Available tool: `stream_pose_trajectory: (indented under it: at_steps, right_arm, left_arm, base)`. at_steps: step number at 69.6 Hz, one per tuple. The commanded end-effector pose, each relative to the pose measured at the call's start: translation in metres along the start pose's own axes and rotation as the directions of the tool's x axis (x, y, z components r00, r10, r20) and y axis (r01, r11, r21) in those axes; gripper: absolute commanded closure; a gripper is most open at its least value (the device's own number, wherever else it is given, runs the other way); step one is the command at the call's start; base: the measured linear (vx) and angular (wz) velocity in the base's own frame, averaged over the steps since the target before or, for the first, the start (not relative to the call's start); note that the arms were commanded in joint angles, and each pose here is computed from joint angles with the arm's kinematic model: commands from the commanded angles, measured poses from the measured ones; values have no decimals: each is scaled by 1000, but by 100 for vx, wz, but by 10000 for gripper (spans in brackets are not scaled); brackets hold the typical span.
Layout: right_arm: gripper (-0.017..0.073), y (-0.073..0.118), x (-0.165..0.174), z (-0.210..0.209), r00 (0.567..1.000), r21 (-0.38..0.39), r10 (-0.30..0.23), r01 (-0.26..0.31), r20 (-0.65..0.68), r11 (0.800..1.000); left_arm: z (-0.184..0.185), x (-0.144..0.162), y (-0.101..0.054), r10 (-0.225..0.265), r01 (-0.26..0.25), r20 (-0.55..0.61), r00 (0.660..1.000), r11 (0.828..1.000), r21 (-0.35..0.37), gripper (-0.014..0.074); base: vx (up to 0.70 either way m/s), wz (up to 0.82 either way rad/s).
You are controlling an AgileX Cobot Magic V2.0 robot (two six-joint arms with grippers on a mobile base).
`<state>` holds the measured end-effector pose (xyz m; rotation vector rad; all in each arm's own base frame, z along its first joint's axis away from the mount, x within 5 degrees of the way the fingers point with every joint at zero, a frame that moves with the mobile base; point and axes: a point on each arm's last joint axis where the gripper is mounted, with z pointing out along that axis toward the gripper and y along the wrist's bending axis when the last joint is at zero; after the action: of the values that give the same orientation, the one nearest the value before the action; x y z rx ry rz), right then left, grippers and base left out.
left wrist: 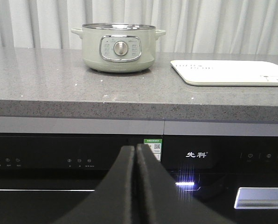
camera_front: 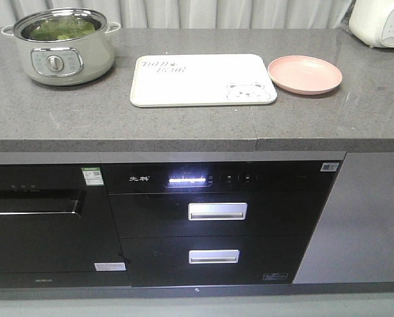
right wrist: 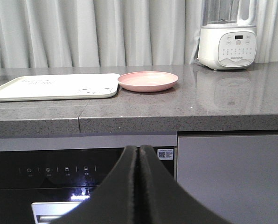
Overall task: Transfer vegetables to tray and serve
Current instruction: 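Drive the base forward toward the counter with the pot and tray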
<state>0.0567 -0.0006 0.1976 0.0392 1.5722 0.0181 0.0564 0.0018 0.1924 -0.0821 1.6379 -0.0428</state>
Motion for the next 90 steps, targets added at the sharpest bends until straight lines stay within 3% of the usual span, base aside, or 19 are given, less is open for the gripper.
stream_pose_trajectory:
  at_steps: [1,90]
  right_arm:
    - [564,-1,-5,0,997,10,-10,9,74,1000]
    - [564,-1,-5,0,997,10,-10,9,74,1000]
  left_arm:
    - [-1,-4,-1,-1,0,75,997,1000,12,601]
    - [-1,-4,-1,-1,0,75,997,1000,12,601]
  base:
    - [8,-3]
    - [9,0]
